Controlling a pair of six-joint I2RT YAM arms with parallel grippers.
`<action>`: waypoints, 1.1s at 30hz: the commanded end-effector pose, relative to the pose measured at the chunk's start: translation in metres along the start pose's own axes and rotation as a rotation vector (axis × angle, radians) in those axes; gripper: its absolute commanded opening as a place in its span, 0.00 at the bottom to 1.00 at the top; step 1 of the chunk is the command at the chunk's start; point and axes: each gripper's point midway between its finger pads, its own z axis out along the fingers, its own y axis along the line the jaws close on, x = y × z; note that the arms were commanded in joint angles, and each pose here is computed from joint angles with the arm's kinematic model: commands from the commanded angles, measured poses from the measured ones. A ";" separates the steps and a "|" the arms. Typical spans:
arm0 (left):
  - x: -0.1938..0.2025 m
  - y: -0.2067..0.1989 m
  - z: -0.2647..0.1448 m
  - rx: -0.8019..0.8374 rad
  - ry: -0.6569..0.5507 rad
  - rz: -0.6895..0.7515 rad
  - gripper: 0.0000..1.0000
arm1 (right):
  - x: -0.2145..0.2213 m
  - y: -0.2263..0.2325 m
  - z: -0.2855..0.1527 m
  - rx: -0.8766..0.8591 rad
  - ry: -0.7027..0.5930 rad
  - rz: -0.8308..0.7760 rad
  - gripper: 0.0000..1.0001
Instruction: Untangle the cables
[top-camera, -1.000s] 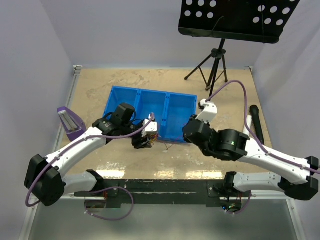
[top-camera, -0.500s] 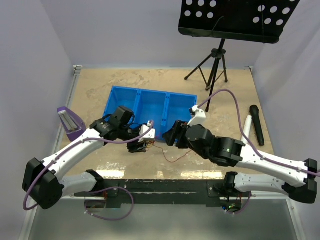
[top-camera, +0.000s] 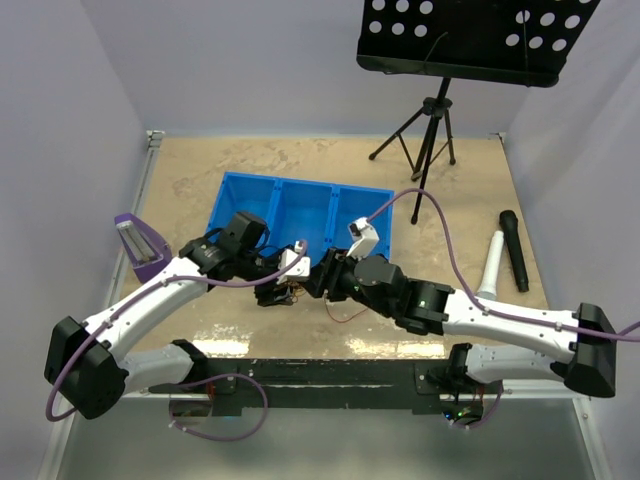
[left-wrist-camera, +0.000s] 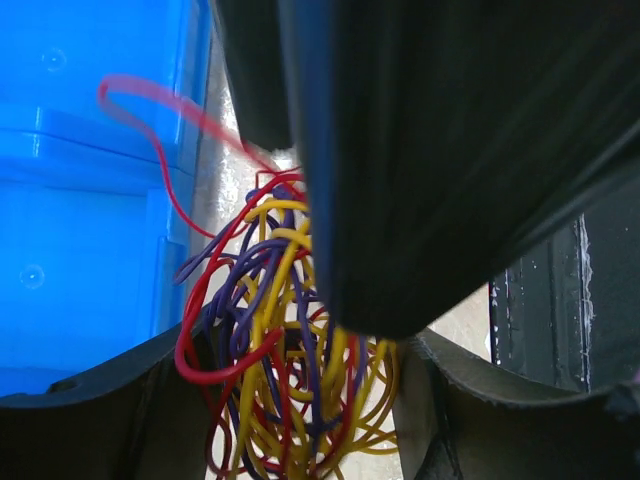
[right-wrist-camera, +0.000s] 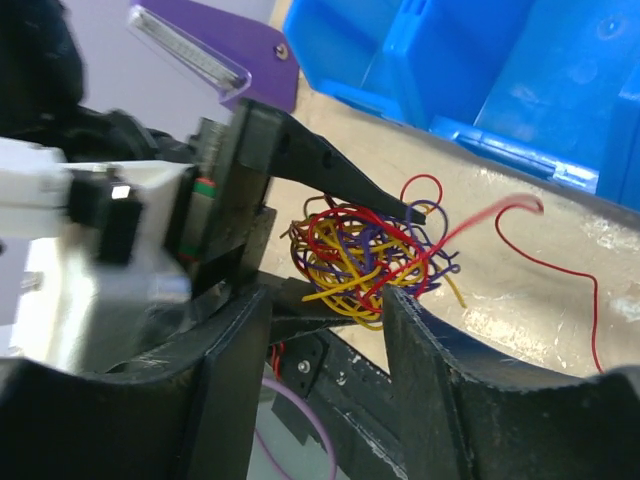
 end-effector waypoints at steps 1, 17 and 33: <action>-0.027 0.006 -0.012 -0.025 -0.066 0.044 0.65 | 0.000 0.016 0.010 -0.058 -0.002 -0.002 0.52; -0.061 -0.003 -0.024 0.027 -0.154 0.029 0.52 | 0.019 -0.021 0.026 0.062 0.008 -0.052 0.32; -0.049 -0.010 -0.023 0.054 -0.108 0.010 0.62 | -0.006 -0.029 0.000 0.075 -0.076 -0.098 0.00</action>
